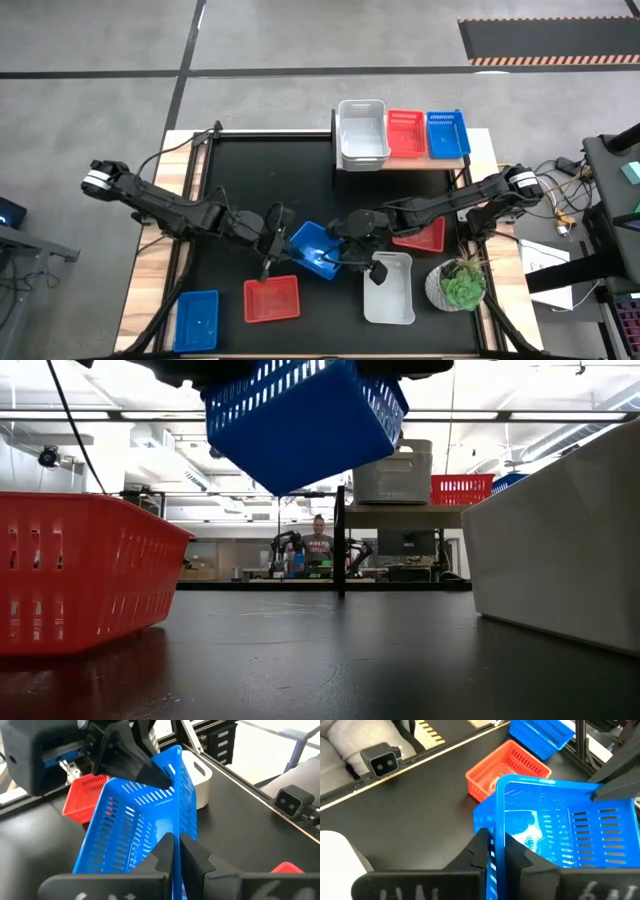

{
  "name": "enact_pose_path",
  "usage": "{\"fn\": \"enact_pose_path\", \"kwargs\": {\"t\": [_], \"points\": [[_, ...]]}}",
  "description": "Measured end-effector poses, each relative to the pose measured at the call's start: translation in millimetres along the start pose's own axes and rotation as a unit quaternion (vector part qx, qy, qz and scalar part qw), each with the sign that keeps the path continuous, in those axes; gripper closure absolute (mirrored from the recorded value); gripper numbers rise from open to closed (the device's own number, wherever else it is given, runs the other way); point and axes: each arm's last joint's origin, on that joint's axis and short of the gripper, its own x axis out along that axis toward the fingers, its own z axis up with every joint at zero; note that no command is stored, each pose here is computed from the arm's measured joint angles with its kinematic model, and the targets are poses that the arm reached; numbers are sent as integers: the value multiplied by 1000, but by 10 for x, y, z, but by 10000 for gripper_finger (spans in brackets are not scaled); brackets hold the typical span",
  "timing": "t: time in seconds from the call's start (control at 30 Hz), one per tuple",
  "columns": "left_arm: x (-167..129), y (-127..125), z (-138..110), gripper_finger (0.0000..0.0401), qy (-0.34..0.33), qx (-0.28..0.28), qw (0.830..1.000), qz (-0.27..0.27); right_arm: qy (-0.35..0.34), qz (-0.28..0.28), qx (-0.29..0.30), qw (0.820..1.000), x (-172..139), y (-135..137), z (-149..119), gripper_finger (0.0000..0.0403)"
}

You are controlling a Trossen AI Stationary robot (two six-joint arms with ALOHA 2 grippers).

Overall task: Stack baskets on shelf by color
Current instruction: Stack the top blue bin on top of the blue bin on the shelf

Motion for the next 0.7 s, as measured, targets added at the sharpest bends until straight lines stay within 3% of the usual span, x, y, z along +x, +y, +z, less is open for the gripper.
{"fn": "enact_pose_path", "kwargs": {"t": [0.17, 0.5, 0.7], "points": [[-6, 3, 10, 387, -4, 4, 1000, 2, -2, 0, 0, 1000, 0, -1, 3, 394], [-7, 4, 14, 272, -6, 6, 1000, 3, -4, -6, 16, 1000, -3, -13, 10, 394], [-44, 8, 27, 237, -7, 36, 999, 4, 3, -1, 43, 999, -6, -1, -1, 394]]}}
